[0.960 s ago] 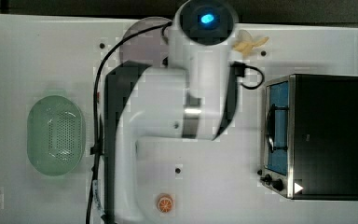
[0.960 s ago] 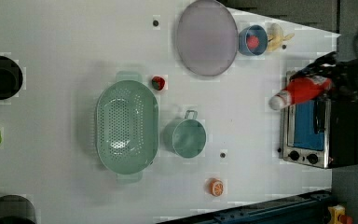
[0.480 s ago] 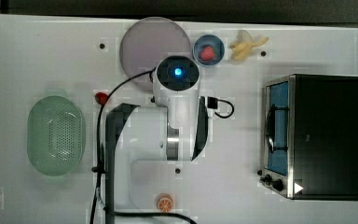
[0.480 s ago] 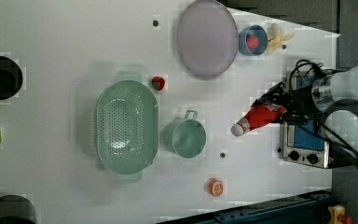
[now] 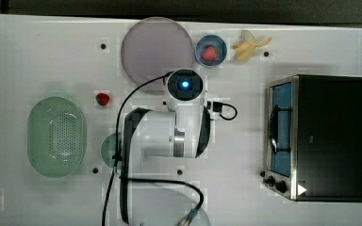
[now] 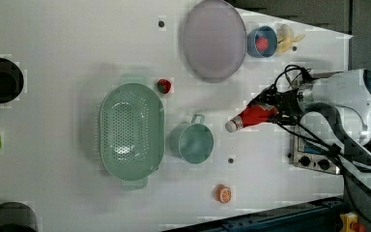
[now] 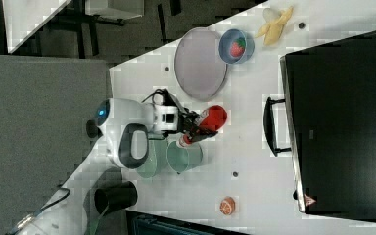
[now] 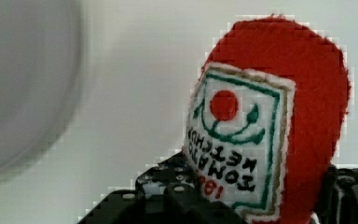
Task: Pick Ketchup from oven and place it on table.
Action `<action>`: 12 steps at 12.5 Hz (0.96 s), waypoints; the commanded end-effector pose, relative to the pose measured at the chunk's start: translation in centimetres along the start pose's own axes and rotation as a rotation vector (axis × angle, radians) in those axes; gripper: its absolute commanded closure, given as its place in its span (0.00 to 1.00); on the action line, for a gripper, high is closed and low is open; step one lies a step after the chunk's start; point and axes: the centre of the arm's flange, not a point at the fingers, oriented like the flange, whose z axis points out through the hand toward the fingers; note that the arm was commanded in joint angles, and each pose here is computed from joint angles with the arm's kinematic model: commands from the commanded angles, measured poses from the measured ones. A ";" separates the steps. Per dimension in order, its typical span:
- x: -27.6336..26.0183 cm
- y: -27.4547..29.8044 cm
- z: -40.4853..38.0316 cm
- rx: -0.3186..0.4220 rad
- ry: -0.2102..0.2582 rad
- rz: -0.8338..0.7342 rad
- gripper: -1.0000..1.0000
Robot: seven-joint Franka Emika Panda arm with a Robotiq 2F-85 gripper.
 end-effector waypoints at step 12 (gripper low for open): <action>-0.4 4.2 -24.2 0.213 0.043 0.032 0.00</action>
